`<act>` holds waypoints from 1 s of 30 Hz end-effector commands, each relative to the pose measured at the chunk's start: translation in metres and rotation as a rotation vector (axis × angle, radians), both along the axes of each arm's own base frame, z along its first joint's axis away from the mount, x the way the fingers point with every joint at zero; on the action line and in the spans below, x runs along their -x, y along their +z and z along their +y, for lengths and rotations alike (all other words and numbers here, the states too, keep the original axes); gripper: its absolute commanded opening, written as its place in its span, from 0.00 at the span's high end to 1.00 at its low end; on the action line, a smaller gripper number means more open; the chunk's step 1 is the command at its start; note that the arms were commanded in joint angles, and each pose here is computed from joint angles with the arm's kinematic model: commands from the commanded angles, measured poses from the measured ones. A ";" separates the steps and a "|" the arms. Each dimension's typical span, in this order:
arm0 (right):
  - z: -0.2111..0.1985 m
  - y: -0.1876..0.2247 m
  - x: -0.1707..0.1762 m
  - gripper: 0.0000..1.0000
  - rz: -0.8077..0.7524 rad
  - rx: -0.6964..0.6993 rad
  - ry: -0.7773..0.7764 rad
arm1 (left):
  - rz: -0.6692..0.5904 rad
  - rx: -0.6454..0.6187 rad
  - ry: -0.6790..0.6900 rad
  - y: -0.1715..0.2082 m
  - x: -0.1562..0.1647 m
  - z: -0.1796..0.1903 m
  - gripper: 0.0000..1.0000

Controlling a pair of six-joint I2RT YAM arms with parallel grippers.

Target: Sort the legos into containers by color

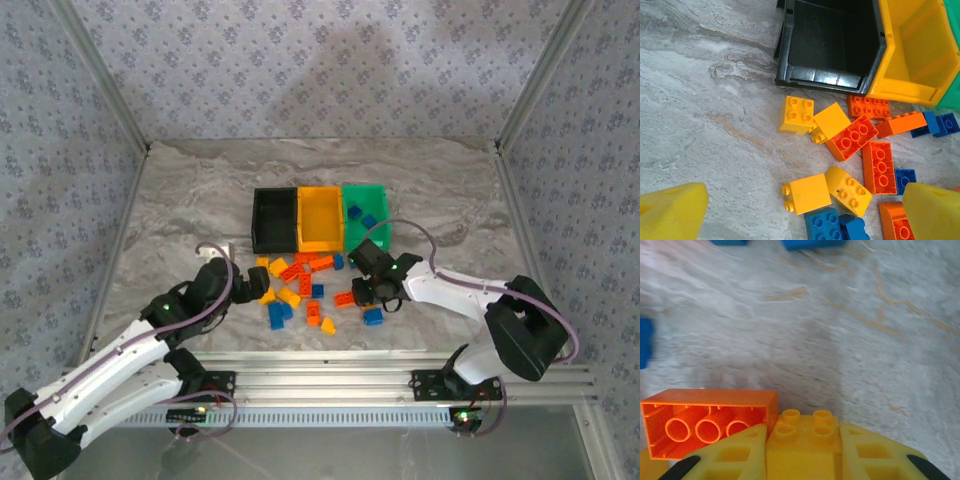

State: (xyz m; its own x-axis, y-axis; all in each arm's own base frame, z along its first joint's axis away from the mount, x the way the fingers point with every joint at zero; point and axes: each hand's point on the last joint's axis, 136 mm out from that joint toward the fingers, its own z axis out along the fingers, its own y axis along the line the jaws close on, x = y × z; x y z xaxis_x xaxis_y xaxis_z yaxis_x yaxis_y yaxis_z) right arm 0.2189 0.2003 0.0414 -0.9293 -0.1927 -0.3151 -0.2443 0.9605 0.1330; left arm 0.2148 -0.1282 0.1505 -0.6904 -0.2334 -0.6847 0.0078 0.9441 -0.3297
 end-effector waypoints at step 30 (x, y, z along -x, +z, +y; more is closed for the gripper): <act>-0.036 0.001 -0.008 0.45 -0.052 -0.001 -0.169 | 0.020 0.047 0.009 -0.006 0.000 -0.001 0.00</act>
State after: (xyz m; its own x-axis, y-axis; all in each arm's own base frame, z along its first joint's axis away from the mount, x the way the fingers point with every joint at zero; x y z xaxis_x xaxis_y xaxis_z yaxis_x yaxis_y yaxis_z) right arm 0.2260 0.1728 0.0353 -0.9385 -0.0722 -0.3377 -0.1211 0.9846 0.1260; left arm 0.2144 -0.1284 0.1435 -0.7069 -0.2491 -0.6620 -0.0006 0.9361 -0.3517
